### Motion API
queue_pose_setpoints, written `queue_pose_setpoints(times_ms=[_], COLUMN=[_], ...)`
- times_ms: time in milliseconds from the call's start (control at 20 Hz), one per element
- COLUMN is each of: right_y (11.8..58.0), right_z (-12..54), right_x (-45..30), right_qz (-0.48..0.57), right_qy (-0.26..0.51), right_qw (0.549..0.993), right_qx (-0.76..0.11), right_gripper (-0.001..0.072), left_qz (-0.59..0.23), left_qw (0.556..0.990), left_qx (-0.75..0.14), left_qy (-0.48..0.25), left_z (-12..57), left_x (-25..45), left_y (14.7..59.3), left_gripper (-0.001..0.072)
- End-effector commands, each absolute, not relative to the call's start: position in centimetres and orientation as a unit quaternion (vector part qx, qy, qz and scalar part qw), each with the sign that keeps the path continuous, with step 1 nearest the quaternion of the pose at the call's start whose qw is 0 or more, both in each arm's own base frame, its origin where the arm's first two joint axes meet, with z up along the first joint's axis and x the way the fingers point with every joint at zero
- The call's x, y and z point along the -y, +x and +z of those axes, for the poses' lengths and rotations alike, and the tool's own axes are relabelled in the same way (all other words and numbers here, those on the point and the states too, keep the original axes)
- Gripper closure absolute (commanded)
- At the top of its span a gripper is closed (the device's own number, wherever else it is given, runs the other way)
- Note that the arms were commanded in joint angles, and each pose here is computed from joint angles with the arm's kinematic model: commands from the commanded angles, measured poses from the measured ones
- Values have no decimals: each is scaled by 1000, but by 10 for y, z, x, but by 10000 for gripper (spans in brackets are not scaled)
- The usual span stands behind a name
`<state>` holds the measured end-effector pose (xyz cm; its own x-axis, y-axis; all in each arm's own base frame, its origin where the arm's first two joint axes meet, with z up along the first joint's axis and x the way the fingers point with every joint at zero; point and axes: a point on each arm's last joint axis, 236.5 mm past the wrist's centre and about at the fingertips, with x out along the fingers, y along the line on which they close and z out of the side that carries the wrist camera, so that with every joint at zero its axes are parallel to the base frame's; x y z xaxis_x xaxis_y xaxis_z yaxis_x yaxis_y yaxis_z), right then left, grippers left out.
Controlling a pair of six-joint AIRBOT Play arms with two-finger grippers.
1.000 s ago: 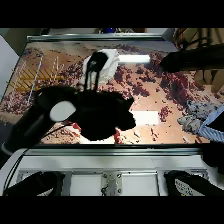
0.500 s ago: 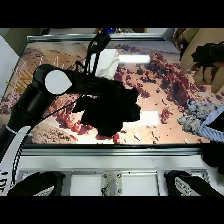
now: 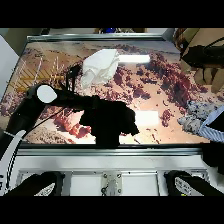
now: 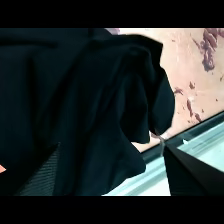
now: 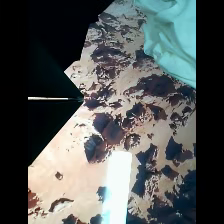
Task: Fold the clothes and pants, and hang the long-sleeved shirts on hangers.
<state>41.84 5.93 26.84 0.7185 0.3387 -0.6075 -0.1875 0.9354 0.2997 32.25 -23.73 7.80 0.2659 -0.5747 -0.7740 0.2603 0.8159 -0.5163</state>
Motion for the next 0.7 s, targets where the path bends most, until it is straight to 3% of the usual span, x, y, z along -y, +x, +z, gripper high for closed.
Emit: queue_pose_setpoints(times_ms=[0,200,350,650], right_y=[423,427,428,426], right_z=[264,264,259,254], right_x=[-66,-59,-44,-38], right_qz=[156,142,109,98], right_qy=[123,115,108,100], right_qw=[915,920,923,921], right_qx=[-351,-346,-352,-363], right_gripper=[682,683,683,683], left_qz=[-295,-344,-347,-309], left_qw=[769,764,774,750], left_qx=[-552,-545,-529,-582], left_qy=[-130,-26,39,55], left_z=[62,53,44,-15], left_x=[266,329,368,396], left_y=[294,282,297,319], left_gripper=[33,33,33,33])
